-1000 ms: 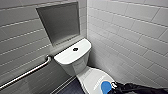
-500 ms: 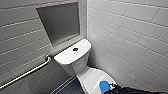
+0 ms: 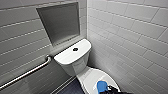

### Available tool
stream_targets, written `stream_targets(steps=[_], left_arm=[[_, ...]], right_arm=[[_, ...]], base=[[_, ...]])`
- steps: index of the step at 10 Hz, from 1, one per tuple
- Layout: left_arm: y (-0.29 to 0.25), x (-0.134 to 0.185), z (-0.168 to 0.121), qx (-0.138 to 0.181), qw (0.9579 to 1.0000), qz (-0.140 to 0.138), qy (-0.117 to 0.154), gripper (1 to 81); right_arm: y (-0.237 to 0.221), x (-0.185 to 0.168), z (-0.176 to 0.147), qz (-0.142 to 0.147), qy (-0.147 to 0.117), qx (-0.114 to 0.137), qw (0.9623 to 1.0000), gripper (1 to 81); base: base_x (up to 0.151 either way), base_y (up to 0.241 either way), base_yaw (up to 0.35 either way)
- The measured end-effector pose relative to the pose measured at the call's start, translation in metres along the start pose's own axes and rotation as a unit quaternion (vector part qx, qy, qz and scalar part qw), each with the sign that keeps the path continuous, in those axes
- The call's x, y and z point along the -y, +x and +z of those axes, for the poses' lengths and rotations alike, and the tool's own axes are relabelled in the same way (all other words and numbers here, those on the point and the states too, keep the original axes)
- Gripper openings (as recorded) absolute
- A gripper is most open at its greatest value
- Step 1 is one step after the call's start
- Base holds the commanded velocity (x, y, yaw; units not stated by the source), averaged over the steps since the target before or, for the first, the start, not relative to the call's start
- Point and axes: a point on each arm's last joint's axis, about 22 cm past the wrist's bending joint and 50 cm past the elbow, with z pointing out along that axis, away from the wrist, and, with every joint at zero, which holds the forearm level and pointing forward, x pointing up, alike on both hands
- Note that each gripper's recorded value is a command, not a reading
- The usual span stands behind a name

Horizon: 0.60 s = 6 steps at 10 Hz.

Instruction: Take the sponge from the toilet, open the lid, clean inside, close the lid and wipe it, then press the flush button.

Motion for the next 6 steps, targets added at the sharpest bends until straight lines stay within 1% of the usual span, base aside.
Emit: stream_targets(steps=[1, 2, 3, 6], left_arm=[[0.000, -0.005, 0.001, 0.000, 1.0000, 0.000, -0.003, 81.1], [0.001, -0.007, 0.002, -0.001, 1.0000, 0.000, -0.004, 81.1], [0.001, -0.007, 0.002, 0.000, 1.0000, 0.000, -0.004, 81.1], [0.003, -0.006, 0.002, -0.003, 1.0000, 0.001, -0.004, 81.1]], right_arm=[[0.001, 0.001, -0.001, 0.000, 0.002, -0.002, 1.0000, 1.0], [0.000, 0.001, -0.002, 0.006, 0.004, -0.004, 1.0000, 1.0], [-0.002, 0.003, -0.007, 0.003, 0.011, -0.003, 0.9999, 1.0], [-0.007, -0.012, -0.039, 0.003, 0.013, 0.012, 0.9998, 1.0]], base=[[0.000, 0.000, 0.000], [0.000, 0.000, 0.000], [0.000, 0.000, 0.000], [0.000, 0.000, 0.000]])
